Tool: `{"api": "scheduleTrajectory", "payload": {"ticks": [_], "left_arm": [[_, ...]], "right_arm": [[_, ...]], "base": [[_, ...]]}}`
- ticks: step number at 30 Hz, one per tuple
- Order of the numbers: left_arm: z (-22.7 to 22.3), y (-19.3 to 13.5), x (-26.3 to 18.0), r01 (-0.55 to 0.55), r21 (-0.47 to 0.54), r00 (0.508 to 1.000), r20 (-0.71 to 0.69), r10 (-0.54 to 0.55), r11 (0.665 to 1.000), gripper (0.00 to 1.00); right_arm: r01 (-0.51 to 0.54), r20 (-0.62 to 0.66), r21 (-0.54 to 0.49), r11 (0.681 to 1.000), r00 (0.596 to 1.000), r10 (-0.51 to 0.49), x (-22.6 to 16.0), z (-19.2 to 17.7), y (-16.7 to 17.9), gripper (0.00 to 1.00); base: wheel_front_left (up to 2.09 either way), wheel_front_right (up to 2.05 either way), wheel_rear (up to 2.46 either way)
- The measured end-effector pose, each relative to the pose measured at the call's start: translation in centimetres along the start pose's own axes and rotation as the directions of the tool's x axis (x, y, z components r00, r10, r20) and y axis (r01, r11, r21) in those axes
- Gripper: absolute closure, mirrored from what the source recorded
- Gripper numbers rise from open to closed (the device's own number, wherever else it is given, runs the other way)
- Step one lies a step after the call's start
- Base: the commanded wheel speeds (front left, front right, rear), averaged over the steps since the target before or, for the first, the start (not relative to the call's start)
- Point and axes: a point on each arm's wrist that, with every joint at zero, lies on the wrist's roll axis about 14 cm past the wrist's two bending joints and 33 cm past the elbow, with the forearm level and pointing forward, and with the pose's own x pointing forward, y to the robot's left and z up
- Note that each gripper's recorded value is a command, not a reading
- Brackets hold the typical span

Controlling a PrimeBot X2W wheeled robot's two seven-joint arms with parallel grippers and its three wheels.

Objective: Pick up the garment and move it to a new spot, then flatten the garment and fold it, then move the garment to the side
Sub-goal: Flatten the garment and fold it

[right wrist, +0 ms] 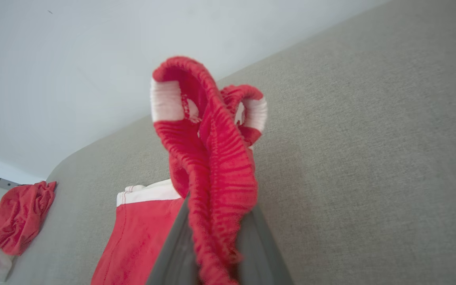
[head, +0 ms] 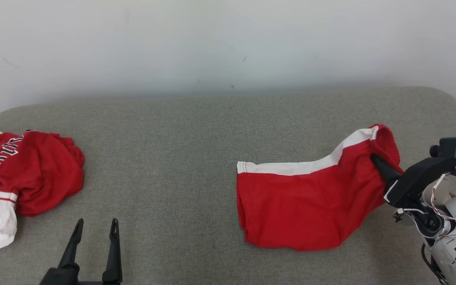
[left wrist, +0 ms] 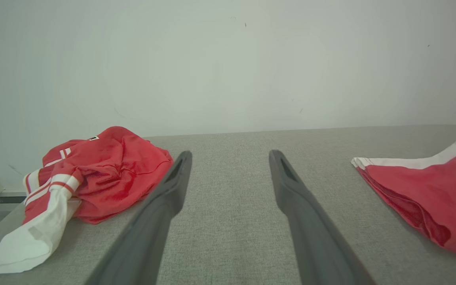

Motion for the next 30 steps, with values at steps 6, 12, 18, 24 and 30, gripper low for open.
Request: {"api": "scheduleTrajectory", "payload": {"ticks": [6, 12, 18, 24, 30], "left_arm": [[-0.2, 0.2, -0.2, -0.008, -0.004, 1.0, -0.005, 0.008, 1.0, 0.0], [-0.5, 0.4, -0.4, -0.019, -0.013, 1.0, -0.014, 0.019, 1.0, 0.0], [-0.6, 0.2, -0.3, -0.019, -0.023, 1.0, -0.02, 0.019, 1.0, 0.0], [-1.0, 0.3, -0.6, -0.026, -0.032, 0.999, -0.031, 0.025, 0.999, 0.0], [-1.0, 0.6, -0.7, -0.037, -0.034, 0.999, -0.033, 0.036, 0.999, 0.0]], "right_arm": [[-0.104, -0.09, 0.099, 0.99, 0.99, 0.113, 0.5, -1.9, 3.6, 1.0], [-0.177, -0.165, 0.159, 0.971, 0.965, 0.204, 1.6, -4.5, 7.4, 1.0], [-0.22, -0.243, 0.164, 0.962, 0.936, 0.255, 2.9, -7.3, 10.6, 1.0], [-0.224, -0.282, 0.153, 0.962, 0.923, 0.26, 4.1, -9.5, 12.7, 1.0], [-0.199, -0.292, 0.103, 0.975, 0.931, 0.221, 5.2, -10.9, 13.3, 0.68]], "base": [[0.0, 0.0, 0.0], [0.0, 0.0, 0.0], [0.0, 0.0, 0.0], [0.0, 0.0, 0.0], [0.0, 0.0, 0.0]]}}
